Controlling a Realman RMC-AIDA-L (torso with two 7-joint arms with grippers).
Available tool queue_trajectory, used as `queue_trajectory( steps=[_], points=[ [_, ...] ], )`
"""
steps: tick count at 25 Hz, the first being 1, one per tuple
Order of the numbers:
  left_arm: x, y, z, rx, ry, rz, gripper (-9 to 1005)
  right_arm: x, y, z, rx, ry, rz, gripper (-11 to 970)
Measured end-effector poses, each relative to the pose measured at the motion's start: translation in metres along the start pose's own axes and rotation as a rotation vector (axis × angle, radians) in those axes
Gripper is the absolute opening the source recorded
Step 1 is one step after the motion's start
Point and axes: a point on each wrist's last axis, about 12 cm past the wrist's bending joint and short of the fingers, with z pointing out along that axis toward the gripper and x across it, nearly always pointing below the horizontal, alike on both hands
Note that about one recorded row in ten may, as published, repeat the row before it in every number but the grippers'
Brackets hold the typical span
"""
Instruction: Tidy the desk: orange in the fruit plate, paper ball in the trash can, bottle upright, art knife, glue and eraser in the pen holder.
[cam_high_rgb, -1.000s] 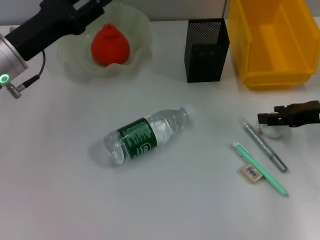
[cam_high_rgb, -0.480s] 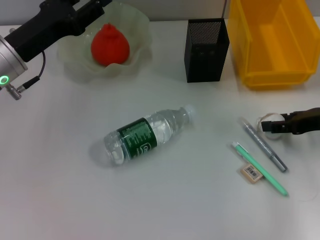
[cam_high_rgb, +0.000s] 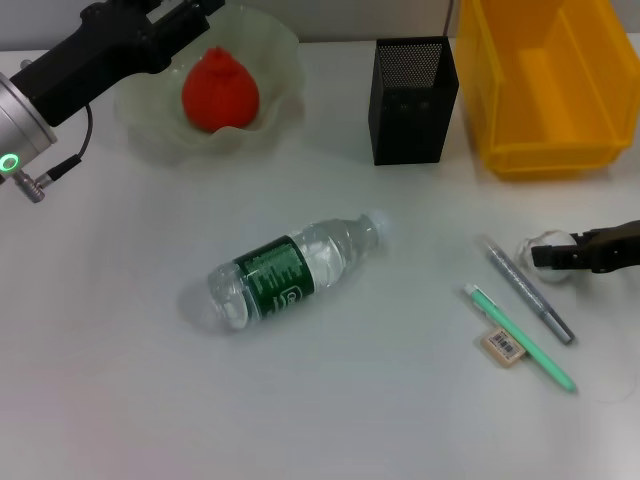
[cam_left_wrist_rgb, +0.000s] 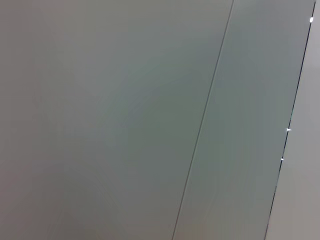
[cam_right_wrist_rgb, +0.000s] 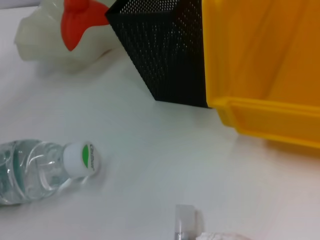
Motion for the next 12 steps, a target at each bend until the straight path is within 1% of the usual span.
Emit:
queue_trajectory(
  steps=[4, 5, 6, 7, 10, 11, 12],
  points=[
    [0.000, 0.000, -0.001, 0.003, -0.002, 0.000, 604, 0.003, -0.002, -0.015, -0.044, -0.050, 0.040, 522],
    [-0.001, -0.001, -0.001, 0.006, -0.004, 0.000, 605, 0.003, -0.002, -0.021, -0.071, -0.079, 0.051, 522],
    [-0.001, -0.001, -0.001, 0.010, -0.006, 0.001, 605, 0.004, -0.002, -0.033, -0.113, -0.134, 0.068, 522],
    [-0.001, -0.001, -0.001, 0.012, -0.008, 0.001, 605, 0.004, -0.002, -0.033, -0.113, -0.134, 0.068, 522],
    [-0.002, -0.002, -0.003, 0.017, -0.014, -0.001, 605, 0.006, -0.005, -0.058, -0.156, -0.262, 0.095, 522],
    [-0.002, -0.002, -0.004, 0.016, -0.020, -0.002, 605, 0.008, -0.009, -0.072, -0.160, -0.388, 0.095, 522],
    [-0.002, -0.002, -0.004, 0.016, -0.020, -0.002, 605, 0.008, -0.009, -0.072, -0.160, -0.388, 0.095, 522]
  ],
)
